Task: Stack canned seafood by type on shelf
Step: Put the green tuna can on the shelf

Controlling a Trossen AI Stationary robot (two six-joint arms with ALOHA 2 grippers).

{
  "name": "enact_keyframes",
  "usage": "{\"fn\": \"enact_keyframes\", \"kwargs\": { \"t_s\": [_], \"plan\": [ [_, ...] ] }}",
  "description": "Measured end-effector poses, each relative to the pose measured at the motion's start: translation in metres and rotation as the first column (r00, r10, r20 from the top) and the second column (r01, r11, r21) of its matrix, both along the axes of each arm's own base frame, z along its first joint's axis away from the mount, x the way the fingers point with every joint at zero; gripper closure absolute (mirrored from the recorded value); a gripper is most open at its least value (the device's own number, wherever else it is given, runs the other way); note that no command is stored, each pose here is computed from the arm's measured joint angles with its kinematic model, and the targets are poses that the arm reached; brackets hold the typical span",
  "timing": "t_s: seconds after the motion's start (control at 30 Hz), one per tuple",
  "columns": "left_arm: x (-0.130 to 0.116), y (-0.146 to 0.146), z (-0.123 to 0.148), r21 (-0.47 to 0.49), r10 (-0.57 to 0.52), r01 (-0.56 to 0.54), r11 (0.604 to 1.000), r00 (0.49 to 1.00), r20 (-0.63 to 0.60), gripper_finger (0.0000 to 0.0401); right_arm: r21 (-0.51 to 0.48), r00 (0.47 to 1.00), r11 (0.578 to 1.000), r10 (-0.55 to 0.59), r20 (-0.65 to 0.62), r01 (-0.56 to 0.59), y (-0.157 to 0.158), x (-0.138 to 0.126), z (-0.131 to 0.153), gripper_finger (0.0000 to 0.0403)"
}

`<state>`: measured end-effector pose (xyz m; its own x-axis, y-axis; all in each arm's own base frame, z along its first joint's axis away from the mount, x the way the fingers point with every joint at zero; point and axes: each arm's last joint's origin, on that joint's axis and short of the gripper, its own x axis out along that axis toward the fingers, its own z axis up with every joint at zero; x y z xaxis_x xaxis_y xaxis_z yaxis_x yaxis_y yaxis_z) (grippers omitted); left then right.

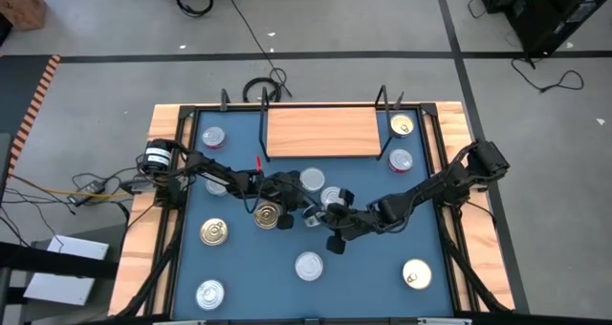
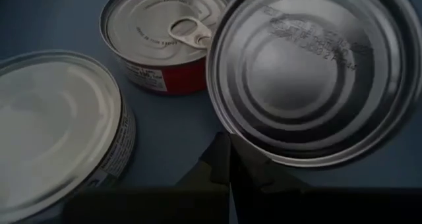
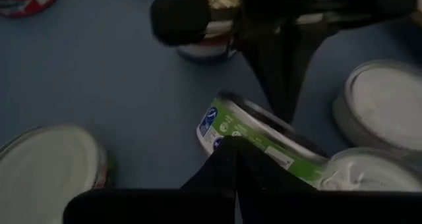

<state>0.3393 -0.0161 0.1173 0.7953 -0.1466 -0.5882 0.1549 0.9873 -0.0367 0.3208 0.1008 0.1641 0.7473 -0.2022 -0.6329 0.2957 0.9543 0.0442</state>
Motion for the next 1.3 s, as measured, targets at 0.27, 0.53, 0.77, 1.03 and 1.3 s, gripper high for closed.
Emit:
{"fn": "enact_keyframes", "kwargs": {
  "t_s": [0.27, 0.53, 0.77, 1.03, 1.3],
  "plan": [
    [-0.002, -0.002, -0.002, -0.012, -0.020, 0.020, 1.000, 1.000, -0.023, 0.0398, -0.033, 0.999, 0.999, -0.035, -0.001, 0.035, -0.011, 0.003, 0.000, 0.0394],
    [0.000, -0.011, 0.001, -0.044, -0.088, 0.088, 0.995, 0.996, 0.002, 0.0398, -0.014, 0.998, 0.997, -0.069, 0.009, 0.069, -0.018, 0.005, 0.000, 0.0379],
    [0.001, -0.018, 0.003, -0.033, -0.095, 0.096, 0.995, 0.995, 0.032, 0.0398, 0.090, 0.995, 0.992, -0.091, 0.035, 0.087, -0.019, -0.003, 0.016, 0.0310],
    [0.001, -0.017, 0.004, -0.032, -0.058, 0.059, 0.998, 0.998, 0.033, 0.0398, 0.239, 0.979, 0.952, -0.202, 0.027, 0.190, -0.011, -0.008, 0.015, 0.0195],
    [0.001, -0.016, 0.003, -0.036, -0.051, 0.053, 0.998, 0.998, 0.031, 0.0398, 0.336, 0.967, 0.912, -0.253, 0.015, 0.234, -0.005, -0.007, 0.011, 0.0102]
  ]
}}
